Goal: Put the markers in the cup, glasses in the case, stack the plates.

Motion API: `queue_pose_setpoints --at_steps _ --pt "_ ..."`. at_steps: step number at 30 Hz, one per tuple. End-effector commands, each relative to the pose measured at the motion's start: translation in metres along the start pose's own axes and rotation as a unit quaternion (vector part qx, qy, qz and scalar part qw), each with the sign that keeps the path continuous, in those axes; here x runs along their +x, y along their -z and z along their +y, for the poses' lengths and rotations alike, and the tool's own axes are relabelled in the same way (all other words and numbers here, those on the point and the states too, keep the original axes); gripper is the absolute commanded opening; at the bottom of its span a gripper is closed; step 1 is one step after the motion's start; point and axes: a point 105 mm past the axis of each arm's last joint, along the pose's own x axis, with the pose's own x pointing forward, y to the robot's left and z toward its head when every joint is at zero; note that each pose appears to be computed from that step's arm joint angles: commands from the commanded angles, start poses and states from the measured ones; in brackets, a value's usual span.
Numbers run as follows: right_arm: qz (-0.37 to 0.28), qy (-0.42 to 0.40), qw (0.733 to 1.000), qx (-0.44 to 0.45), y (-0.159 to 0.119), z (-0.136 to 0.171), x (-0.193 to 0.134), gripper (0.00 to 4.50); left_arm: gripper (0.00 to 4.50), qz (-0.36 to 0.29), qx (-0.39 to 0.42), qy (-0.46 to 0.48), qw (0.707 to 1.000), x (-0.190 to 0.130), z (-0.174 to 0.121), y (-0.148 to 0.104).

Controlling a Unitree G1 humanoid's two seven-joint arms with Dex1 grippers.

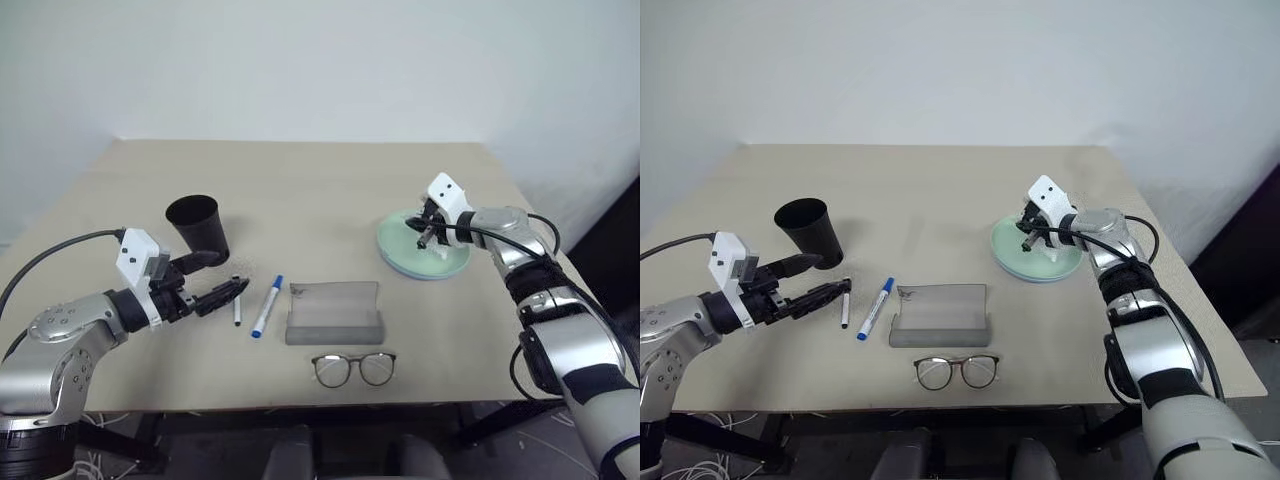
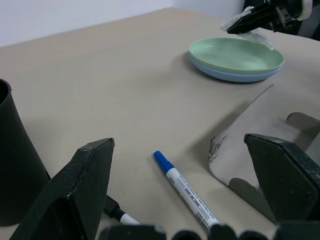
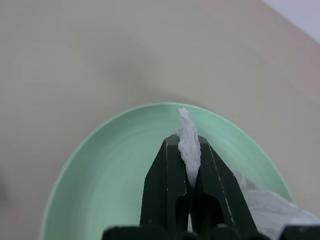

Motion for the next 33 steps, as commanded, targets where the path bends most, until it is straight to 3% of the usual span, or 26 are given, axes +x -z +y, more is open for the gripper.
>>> queue_pose_setpoints --at_steps 1,11,12,19,27,33 --pt "-0.032 0.025 0.999 -0.012 -0.022 -0.013 -0.003 0.94 4.44 -0.023 0.025 -0.005 0.999 -0.005 -0.001 -0.017" --pt "-0.047 0.027 0.998 -0.03 -0.03 -0.03 -0.029 4.31 4.44 -0.022 0.024 0.001 0.999 -0.003 -0.003 -0.016" --pt "-0.05 0.025 0.998 -0.033 -0.032 -0.033 -0.035 4.48 4.44 -0.021 0.025 0.005 0.999 -0.001 -0.004 -0.016" --pt "-0.054 -0.089 0.994 -0.038 -0.03 -0.008 -0.086 4.48 4.44 -0.016 0.03 0.039 0.999 0.009 -0.013 -0.017" --pt "-0.025 -0.241 0.969 -0.038 -0.018 0.045 -0.14 4.48 4.44 -0.016 0.037 0.167 0.985 0.045 -0.058 -0.02" --pt "-0.047 -0.279 0.959 -0.029 -0.032 0.064 -0.151 4.48 4.44 0.009 0.066 0.281 0.957 0.058 -0.091 -0.017"
